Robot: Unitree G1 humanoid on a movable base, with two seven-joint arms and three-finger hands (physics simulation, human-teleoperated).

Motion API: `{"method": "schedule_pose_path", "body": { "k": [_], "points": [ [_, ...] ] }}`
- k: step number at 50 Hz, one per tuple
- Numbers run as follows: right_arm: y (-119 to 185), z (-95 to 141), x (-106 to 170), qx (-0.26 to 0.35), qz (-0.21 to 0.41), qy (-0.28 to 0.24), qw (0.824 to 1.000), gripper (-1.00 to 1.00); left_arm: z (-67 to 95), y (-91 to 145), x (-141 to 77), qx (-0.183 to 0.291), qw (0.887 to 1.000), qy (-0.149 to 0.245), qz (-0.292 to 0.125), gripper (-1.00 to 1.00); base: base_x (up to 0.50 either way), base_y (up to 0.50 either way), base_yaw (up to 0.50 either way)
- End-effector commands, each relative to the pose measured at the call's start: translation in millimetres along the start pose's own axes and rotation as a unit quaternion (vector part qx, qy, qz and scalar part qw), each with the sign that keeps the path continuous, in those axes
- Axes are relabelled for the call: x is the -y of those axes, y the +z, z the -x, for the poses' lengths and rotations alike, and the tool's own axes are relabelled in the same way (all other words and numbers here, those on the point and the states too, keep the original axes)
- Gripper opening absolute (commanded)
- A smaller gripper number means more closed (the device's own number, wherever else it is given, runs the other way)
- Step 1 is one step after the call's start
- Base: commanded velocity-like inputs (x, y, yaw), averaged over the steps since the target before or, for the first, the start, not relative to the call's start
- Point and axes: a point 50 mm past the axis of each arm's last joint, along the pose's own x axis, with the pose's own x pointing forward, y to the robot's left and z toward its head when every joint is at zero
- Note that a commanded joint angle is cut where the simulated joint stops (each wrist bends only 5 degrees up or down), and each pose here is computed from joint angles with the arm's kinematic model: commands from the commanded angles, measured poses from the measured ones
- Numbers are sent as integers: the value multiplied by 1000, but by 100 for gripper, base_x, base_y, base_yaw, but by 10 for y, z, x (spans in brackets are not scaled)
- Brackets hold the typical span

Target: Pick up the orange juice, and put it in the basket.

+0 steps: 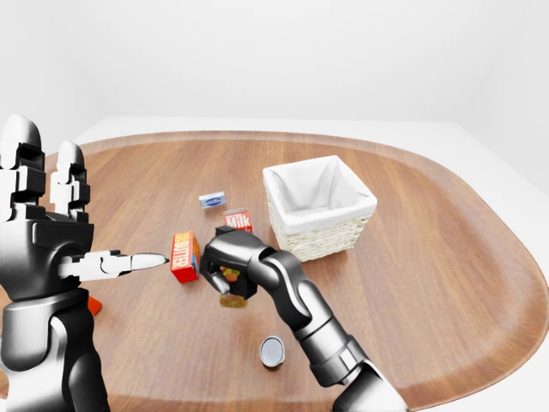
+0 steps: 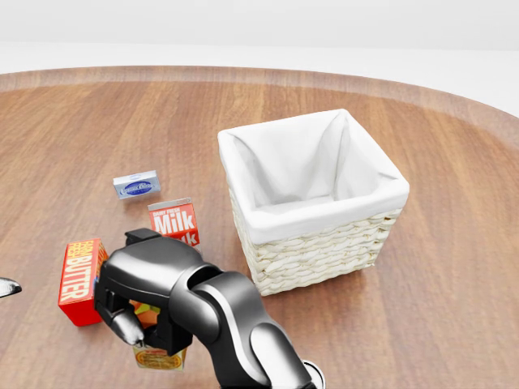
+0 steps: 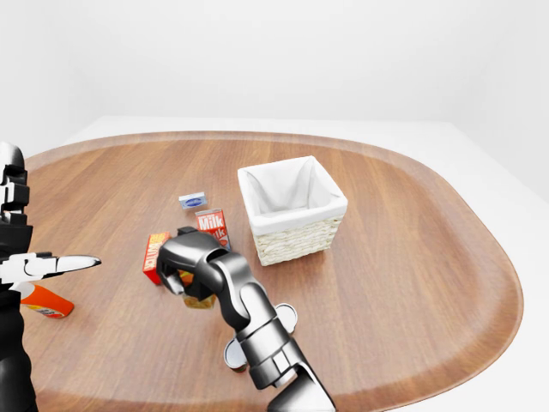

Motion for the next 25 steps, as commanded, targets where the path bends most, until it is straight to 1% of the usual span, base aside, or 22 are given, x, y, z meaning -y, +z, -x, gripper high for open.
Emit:
{"method": "schedule_pose_path", "body": {
  "k": [1, 11, 25],
  "points": [
    [186, 80, 432, 51, 10, -27, 998, -100, 0, 0, 0, 0, 1000, 0, 0, 100, 0, 0, 0],
    [178, 94, 686, 51, 32, -49, 997, -100, 0, 0, 0, 0, 1000, 0, 0, 100, 0, 0, 0],
    [191, 124, 1122, 50, 69, -78, 993, -100, 0, 0, 0, 0, 1000, 0, 0, 100, 0, 0, 0]
  ]
}}
